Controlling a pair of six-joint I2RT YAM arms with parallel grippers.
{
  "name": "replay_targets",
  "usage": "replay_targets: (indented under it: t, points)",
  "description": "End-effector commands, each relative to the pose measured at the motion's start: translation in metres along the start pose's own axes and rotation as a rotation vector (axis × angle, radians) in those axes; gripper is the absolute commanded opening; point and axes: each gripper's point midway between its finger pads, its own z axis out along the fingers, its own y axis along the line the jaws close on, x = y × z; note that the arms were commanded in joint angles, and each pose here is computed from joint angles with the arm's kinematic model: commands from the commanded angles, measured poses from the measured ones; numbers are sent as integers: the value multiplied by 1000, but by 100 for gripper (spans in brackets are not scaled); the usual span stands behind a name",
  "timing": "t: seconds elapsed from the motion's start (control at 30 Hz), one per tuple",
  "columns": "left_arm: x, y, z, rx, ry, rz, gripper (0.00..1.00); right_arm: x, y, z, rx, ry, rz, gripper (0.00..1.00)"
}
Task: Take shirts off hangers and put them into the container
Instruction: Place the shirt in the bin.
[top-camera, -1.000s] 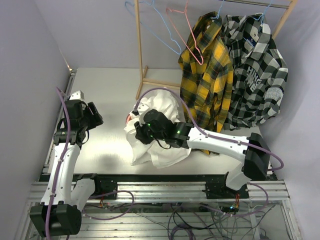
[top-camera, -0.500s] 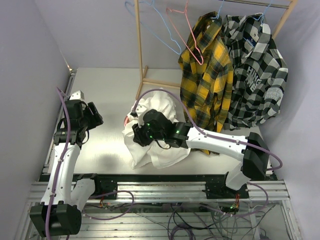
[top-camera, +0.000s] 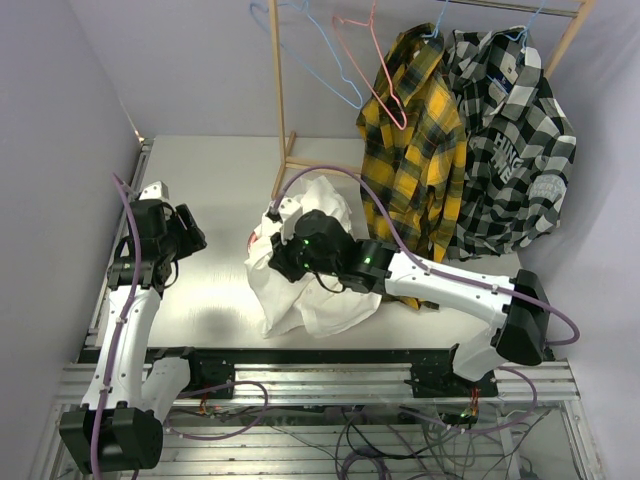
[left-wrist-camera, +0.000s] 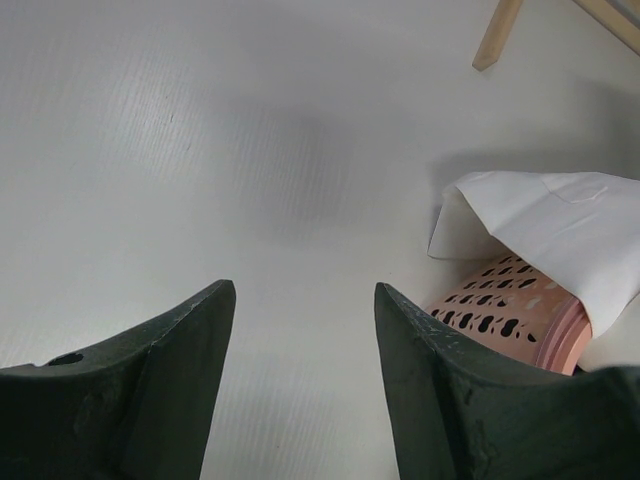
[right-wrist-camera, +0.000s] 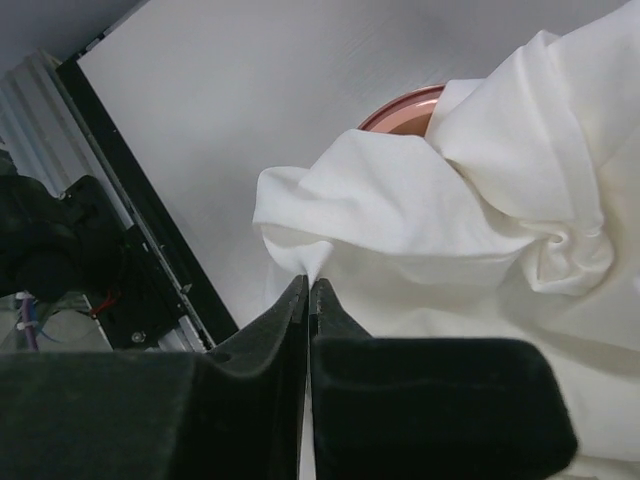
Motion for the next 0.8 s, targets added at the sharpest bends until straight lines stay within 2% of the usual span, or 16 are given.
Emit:
replay_targets:
  t: [0.0,0.17,0.23,0.37,0.5,0.57,0.63,0.77]
  points:
    - [5,-5,1,29,15,9,69,-27,-8,-11,58,-75,-9,0]
    - [5,-6,1,31,17,10,68,-28,-16,-19,77,-78,-12,0]
    - [5,-6,1,31,17,10,68,-29,-30,-25,151,-77,-4,0]
    - [5,-6,1,30,16,9,68,-44,-83,-58,348,-137,59,0]
    - [5,-6,1,33,18,10,69,-57,-162,-110,589,-193,134,0]
    - [5,-7,1,33,18,11,68,-61,-184,-133,650,-219,158,0]
    - [5,-6,1,32,19,10,68,-65,-187,-142,640,-243,156,0]
    - [6,-6,2,30,22,10,68,-51,-154,-117,409,-193,128,0]
